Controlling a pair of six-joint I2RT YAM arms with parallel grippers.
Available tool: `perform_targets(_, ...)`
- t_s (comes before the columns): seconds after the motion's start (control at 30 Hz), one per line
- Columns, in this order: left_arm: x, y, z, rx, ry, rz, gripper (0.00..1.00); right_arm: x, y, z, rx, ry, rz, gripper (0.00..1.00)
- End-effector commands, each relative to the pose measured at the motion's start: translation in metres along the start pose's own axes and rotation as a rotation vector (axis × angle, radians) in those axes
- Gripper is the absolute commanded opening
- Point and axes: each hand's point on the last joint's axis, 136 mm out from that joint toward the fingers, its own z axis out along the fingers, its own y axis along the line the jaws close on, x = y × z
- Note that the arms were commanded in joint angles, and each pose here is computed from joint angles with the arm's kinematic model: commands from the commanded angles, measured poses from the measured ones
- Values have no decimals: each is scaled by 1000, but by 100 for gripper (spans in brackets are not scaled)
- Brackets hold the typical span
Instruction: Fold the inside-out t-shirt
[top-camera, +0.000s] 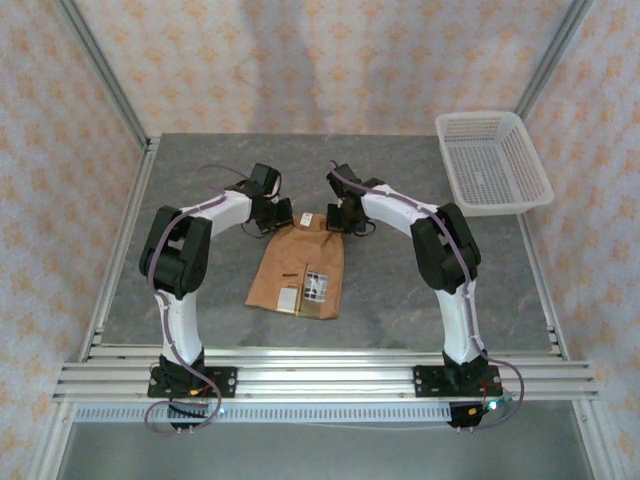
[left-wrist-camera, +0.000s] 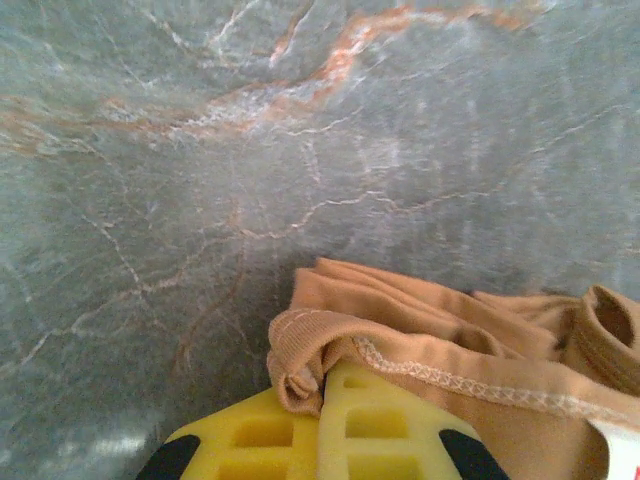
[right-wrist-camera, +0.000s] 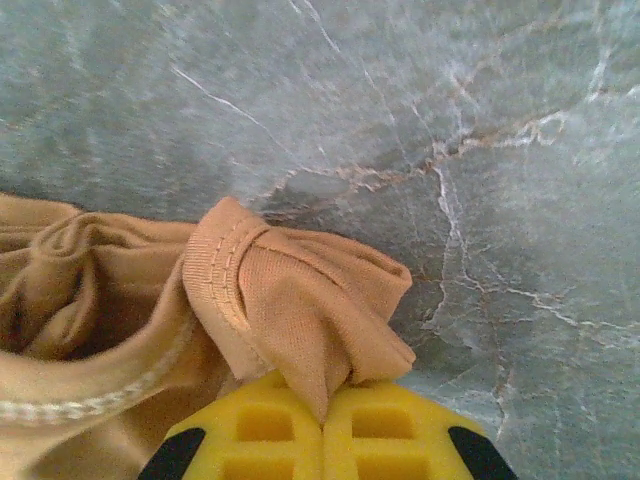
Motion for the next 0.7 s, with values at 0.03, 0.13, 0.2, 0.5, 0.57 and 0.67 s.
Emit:
perform_targets(0.03, -49, -37, -65, 86, -144, 11, 0, -53, 13, -68, -60, -161, -18, 0)
perform_targets(0.13, -78, -50, -89, 140, -195, -4, 0, -84, 18, -97, -102, -225, 4, 0)
perform_targets(0.2, -97, -62, -105, 169, -230, -1, 0, -107, 26, -121, -139, -276, 7, 0)
perform_targets(0.5, -164, -132, -207, 335, -473, 74, 0, -170, 69, -236, -279, -482, -104, 0)
perform_targets(0.57, -154, -135, -225, 366, -513, 90, 0, -157, 70, -231, -296, -434, -122, 0)
perform_targets(0.67, -121, -121, -204, 362, -495, 98, 0, -117, 63, -192, -304, -348, -128, 0)
